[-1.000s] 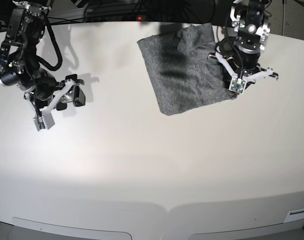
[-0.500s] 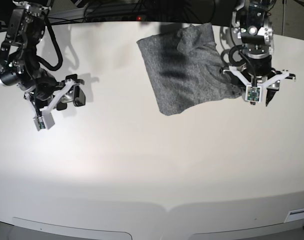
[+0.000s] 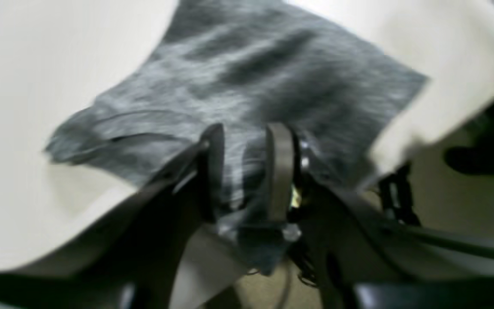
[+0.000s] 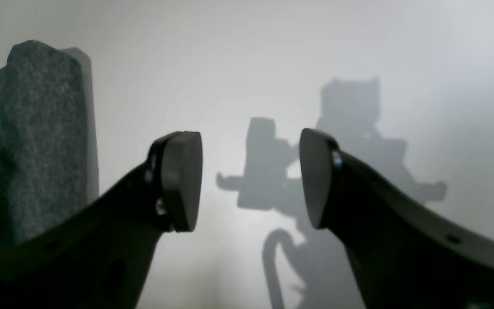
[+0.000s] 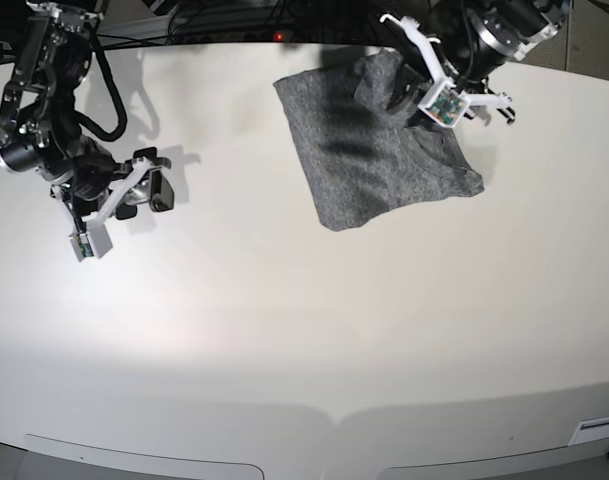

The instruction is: Fold the T-shirt properly

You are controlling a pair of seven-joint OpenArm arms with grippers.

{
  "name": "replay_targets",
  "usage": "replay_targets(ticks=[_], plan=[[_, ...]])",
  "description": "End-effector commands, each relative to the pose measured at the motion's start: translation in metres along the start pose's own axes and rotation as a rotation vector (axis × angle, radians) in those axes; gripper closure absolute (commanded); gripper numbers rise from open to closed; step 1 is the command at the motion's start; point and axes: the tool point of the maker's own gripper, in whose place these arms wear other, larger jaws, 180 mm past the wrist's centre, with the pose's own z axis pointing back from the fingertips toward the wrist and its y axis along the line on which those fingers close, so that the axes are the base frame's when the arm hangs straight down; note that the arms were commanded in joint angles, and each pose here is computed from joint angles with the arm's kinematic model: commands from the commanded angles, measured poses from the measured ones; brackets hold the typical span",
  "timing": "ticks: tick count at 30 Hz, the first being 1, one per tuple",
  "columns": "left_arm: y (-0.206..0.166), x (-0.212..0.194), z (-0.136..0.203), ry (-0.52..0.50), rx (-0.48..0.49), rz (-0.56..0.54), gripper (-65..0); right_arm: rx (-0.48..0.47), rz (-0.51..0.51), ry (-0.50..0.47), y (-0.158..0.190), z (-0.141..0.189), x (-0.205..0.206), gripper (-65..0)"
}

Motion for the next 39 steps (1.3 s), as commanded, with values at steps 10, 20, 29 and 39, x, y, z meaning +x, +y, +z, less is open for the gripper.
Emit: replay_targets(ticks=[10, 20, 29, 39], plan=[[-0.032, 0.011, -0.005, -0.031, -0.086, -0.039, -18.0, -0.006, 0.018, -0.024, -0.002, 0.005, 0.010, -36.1], [-0.016, 0.001, -0.008, 0.016, 0.015, -0.080, -18.1, -0.006, 0.018, -0.012, -0.002, 0.004, 0.008, -36.1], [-0.018, -0.033, -0.017, 0.102, -0.003, -0.049, -18.0, -0.006, 0.018, -0.008, -0.002, 0.004, 0.007, -36.1], [-0.025, 0.000, -0.001, 0.010, -0.010, -0.033, -2.3, -0.006, 0.018, -0.009, -0.002, 0.004, 0.007, -36.1]])
